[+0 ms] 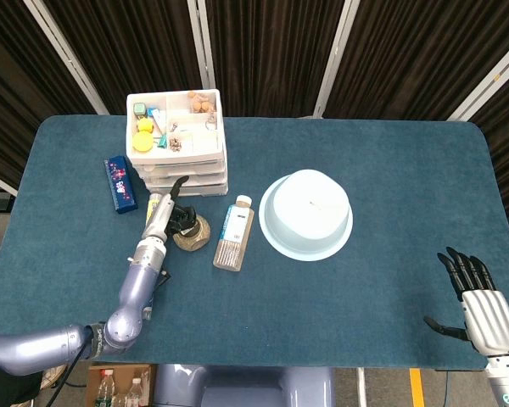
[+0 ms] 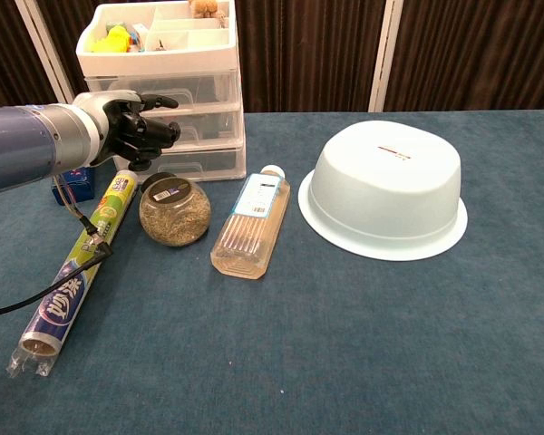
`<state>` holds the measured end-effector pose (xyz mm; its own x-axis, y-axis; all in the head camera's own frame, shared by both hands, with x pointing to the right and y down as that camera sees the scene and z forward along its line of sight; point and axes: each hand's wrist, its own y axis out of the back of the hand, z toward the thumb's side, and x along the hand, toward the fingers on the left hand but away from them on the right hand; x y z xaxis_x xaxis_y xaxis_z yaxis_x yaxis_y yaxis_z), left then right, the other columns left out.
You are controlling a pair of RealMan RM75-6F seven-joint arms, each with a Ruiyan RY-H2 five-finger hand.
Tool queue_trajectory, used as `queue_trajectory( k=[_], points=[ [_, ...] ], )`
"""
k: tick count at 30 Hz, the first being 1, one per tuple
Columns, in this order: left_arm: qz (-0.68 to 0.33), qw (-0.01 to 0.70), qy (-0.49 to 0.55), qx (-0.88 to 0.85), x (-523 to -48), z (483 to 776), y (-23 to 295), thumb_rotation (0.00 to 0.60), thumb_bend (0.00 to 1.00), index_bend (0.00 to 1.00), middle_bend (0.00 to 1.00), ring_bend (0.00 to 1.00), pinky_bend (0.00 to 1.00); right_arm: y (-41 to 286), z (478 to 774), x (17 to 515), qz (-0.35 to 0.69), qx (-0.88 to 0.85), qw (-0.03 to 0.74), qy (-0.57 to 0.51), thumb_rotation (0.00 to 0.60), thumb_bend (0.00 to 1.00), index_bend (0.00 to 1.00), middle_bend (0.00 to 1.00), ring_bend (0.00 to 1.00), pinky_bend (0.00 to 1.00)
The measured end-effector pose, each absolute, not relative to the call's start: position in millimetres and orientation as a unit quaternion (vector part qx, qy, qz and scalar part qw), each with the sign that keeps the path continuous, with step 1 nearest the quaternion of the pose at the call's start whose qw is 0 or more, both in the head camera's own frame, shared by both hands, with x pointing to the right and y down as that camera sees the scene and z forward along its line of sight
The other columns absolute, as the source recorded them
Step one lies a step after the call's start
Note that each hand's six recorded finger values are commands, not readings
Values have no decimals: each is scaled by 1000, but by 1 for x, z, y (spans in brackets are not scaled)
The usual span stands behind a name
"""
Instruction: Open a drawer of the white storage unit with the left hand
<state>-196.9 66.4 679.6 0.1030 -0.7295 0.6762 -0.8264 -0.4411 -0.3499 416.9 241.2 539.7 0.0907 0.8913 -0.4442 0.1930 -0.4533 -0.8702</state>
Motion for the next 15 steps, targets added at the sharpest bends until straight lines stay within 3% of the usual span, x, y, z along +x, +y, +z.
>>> queue_trajectory(
  k=[15],
  points=[
    [404, 66, -544, 732, -185, 690, 49, 600, 675, 46, 973, 890, 871, 240, 539, 418, 535, -664, 318, -414, 600, 124, 0, 0, 0, 0]
  ],
)
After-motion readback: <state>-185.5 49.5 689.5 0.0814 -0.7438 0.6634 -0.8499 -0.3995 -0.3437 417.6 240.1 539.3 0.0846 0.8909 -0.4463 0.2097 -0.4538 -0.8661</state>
